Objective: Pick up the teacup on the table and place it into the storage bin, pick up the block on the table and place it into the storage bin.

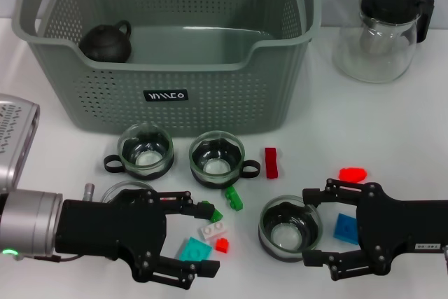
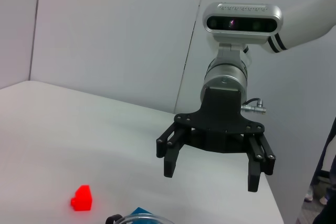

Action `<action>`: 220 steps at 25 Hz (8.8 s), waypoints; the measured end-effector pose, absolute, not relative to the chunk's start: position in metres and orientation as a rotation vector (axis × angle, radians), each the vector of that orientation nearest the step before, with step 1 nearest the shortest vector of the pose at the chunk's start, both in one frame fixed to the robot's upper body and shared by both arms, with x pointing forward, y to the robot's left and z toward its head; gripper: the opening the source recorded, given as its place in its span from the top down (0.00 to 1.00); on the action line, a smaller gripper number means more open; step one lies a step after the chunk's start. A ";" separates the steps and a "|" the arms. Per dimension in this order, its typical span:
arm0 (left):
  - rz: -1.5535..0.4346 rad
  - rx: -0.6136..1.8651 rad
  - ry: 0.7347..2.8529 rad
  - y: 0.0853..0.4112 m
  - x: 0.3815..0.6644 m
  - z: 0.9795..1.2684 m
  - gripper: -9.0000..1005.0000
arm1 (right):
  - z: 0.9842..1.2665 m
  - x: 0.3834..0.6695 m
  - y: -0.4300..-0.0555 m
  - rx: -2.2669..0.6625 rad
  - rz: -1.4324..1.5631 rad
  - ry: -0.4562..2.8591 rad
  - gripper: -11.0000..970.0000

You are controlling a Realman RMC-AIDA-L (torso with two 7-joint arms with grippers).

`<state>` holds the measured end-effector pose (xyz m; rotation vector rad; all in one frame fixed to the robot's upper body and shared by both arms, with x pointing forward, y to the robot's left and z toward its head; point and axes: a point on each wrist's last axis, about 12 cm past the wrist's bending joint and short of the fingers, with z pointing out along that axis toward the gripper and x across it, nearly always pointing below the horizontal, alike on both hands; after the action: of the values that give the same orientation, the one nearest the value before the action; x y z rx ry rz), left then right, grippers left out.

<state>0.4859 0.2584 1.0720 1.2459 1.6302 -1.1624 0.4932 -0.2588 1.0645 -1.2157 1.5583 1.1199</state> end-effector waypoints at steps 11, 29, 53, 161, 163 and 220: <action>-1.167 1.246 1.628 0.258 0.486 1.072 0.16 | 1.064 0.492 -0.259 -1.213 1.121 1.560 0.03; -1.120 1.077 1.622 0.305 0.472 1.084 0.16 | 1.068 0.496 -0.261 -1.161 1.147 1.588 0.07; -1.048 0.962 1.633 0.325 0.457 1.080 0.16 | 1.204 0.542 -0.161 -1.854 0.682 2.234 0.40; -1.092 0.922 1.586 0.299 0.479 1.078 0.16 | 1.183 0.695 -0.058 -0.984 0.284 2.192 0.93; -1.093 0.922 1.585 0.299 0.479 1.078 0.16 | 1.183 0.695 -0.057 -0.983 0.285 2.194 0.92; -1.066 0.871 1.635 0.314 0.463 1.072 0.16 | 1.172 0.566 -0.088 -2.081 0.267 1.751 0.39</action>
<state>0.4626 0.3143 1.0717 0.8709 1.6347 -1.0662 0.5664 -0.0877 1.1717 -2.0813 1.7513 0.2669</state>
